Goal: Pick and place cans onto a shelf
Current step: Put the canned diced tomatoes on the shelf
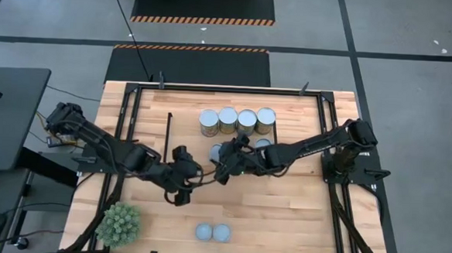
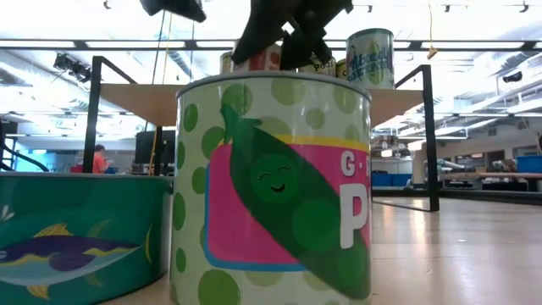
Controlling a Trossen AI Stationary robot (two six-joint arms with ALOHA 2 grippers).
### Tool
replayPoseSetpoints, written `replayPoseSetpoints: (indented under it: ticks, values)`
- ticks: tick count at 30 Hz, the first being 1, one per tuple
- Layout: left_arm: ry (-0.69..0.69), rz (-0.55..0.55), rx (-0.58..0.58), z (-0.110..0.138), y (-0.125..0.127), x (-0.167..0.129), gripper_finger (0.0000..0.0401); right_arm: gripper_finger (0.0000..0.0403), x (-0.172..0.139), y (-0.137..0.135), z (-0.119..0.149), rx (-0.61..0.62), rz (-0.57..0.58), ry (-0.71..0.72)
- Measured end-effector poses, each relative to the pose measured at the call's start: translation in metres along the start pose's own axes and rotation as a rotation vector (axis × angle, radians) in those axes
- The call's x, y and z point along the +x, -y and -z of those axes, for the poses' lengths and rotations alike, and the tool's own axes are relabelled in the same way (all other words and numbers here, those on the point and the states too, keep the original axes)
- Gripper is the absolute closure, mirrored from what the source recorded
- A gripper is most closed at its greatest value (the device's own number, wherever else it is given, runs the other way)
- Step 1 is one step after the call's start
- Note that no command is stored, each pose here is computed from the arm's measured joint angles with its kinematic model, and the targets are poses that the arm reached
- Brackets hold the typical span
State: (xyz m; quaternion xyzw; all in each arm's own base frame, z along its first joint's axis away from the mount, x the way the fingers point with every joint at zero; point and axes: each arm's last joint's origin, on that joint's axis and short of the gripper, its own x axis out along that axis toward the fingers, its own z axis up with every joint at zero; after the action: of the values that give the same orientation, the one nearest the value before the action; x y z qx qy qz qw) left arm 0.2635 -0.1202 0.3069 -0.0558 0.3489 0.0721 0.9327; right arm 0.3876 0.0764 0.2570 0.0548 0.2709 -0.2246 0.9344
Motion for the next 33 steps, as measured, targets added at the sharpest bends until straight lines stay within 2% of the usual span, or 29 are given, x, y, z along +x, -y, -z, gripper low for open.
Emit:
replayPoseSetpoints:
  ticks: [3,11,17,25,33]
  values:
    - [-0.033,0.009,-0.020,-0.001,-0.009,-0.004,0.0147,0.0105,0.003,0.004,-0.002,0.008,0.006,0.002]
    - [-0.097,-0.031,0.020,0.003,-0.021,-0.010,0.0147,0.0105,0.007,0.010,-0.004,-0.001,0.019,-0.004]
    - [-0.099,-0.046,0.051,0.003,-0.020,-0.007,0.0147,0.0105,0.009,0.010,-0.003,-0.007,0.003,-0.022]
    - [-0.098,-0.049,0.149,0.003,-0.021,-0.007,0.0147,0.0098,0.014,0.008,-0.001,-0.050,-0.007,-0.023]
    - [-0.094,-0.050,0.172,0.003,-0.021,-0.007,0.0147,0.0094,0.018,0.012,-0.002,-0.041,-0.032,-0.036]
